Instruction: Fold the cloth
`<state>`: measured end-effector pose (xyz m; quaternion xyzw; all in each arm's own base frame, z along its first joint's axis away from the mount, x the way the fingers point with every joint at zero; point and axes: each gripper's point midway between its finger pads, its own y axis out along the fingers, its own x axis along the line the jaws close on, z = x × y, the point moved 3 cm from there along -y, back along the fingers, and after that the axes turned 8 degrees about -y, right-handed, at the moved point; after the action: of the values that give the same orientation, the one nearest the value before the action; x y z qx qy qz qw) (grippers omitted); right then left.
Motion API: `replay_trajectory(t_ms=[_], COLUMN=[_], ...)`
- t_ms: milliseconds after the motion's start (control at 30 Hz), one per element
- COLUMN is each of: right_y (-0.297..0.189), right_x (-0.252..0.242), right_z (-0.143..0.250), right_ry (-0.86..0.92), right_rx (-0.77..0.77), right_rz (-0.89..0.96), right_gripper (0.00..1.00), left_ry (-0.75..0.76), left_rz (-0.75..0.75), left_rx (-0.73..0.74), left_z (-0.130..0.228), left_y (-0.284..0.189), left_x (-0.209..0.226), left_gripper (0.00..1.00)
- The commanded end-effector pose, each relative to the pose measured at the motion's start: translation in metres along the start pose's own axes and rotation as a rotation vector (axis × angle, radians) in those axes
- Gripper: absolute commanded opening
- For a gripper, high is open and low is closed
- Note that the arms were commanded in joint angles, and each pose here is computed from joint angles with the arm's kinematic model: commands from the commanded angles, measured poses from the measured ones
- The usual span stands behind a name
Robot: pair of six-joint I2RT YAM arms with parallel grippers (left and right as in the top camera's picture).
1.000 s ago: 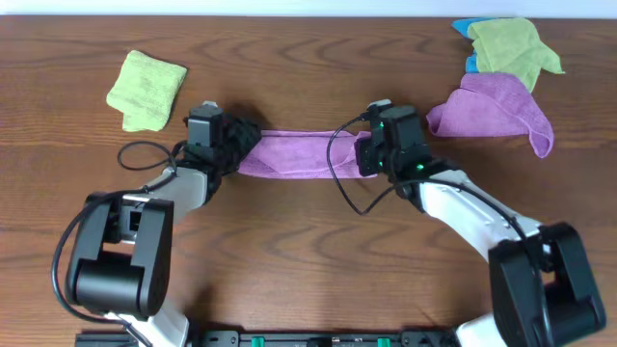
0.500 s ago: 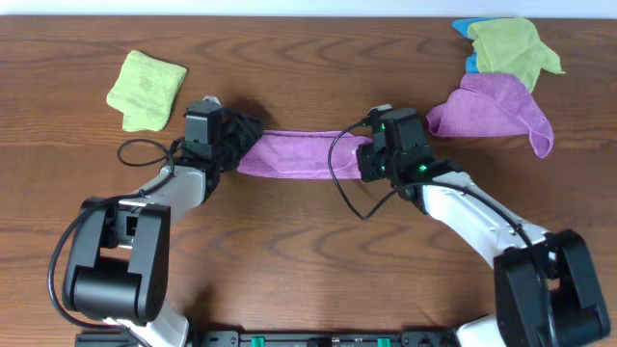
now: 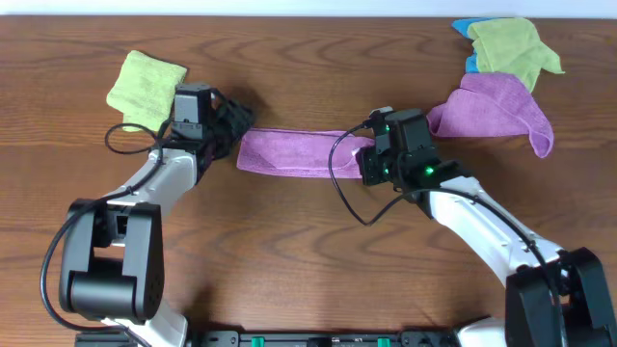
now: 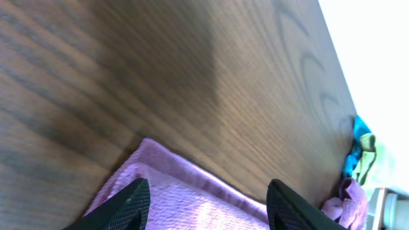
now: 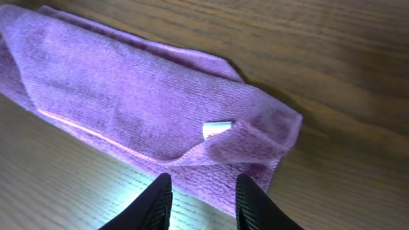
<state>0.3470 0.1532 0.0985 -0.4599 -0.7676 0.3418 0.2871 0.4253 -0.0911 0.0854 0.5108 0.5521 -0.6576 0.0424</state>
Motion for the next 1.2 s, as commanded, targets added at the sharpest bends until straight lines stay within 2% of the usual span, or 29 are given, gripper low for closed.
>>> replay_trajectory(t_ms=[0,200,433,600,667,833,1000,1167], right_y=[-0.004,-0.004,-0.014,-0.036,-0.041,-0.042,-0.042,-0.042], right_x=[0.004,0.027,0.024,0.012,0.007,0.012,0.014,0.014], right_z=[-0.002,0.0,-0.007,-0.015,-0.011,-0.001,0.001,0.003], right_ry=[0.024,-0.001,0.052,0.135,0.182,0.222,0.225,0.226], right_rx=[-0.012,-0.002,-0.028,-0.069,-0.053,-0.001,0.011,0.016], right_rz=[-0.029,-0.128,-0.095,-0.068,-0.059,-0.099,-0.111,-0.111], right_gripper=[0.32,0.33,0.31,0.37,0.42,0.45,0.45,0.45], left_ry=[0.029,0.018,0.038,0.041,0.048,0.073,0.103,0.132], left_rz=[0.016,0.0,0.03,0.026,0.028,0.023,-0.001,-0.053], left_rx=[0.005,0.07,0.155,0.199,0.214,0.242,0.225,0.148], left_z=[-0.002,0.009,0.022,0.03,0.035,0.05,0.059,0.057], left_y=[-0.007,-0.007,-0.009,-0.011,-0.01,-0.007,-0.003,0.002], left_x=[-0.009,-0.004,-0.007,-0.005,-0.007,-0.011,-0.012,-0.009], left_gripper=[0.59,0.59,0.59,0.6,0.61,0.63,0.63,0.63])
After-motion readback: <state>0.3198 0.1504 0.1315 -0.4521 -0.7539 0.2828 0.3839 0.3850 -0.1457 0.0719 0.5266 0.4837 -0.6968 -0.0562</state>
